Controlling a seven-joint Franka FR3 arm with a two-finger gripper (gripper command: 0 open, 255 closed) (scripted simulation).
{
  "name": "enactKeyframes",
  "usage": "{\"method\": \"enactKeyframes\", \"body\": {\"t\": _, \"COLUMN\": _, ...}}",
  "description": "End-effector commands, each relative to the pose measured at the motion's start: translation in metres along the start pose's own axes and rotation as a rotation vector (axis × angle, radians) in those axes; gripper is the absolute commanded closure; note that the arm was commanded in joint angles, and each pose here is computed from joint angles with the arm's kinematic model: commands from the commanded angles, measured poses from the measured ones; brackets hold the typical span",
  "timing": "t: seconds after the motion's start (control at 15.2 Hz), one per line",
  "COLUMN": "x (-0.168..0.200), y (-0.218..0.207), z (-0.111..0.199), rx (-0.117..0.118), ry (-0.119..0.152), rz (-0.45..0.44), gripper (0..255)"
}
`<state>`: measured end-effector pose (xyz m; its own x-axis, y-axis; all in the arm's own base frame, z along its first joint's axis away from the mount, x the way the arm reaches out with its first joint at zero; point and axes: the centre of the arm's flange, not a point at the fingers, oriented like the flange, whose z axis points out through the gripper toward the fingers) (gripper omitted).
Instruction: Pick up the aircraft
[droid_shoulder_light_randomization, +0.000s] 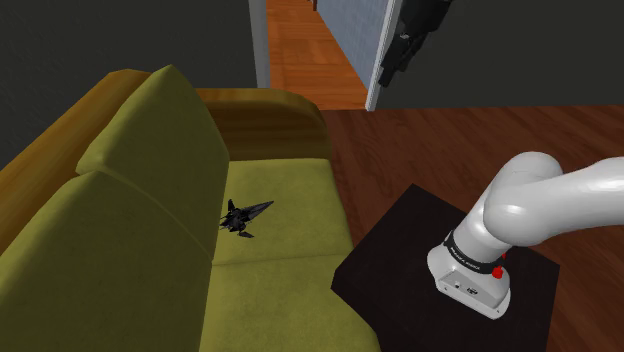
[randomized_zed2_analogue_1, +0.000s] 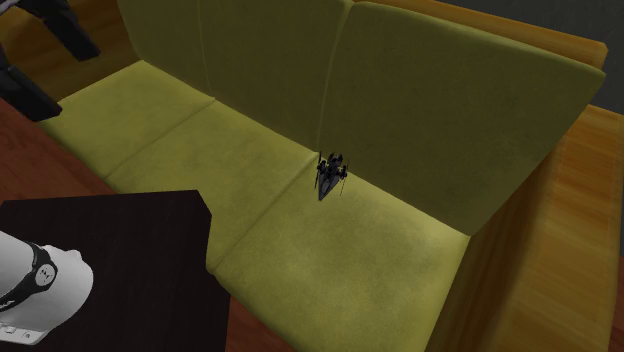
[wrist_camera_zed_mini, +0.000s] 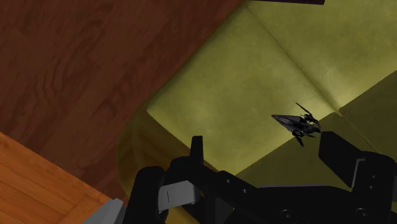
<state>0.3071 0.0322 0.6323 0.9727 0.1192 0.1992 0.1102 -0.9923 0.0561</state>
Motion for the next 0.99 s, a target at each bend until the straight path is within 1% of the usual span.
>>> {"method": "enactKeyframes", "body": {"t": 0.0, "x": 0.000, "y": 0.000, "z": 0.000, "rx": 0.000, "ry": 0.000, "rz": 0.000, "gripper": 0}}
{"method": "enactKeyframes", "body": {"t": 0.92, "x": 0.104, "y": -0.052, "z": 0.152, "rx": 0.001, "ry": -0.077, "rz": -0.272, "gripper": 0}}
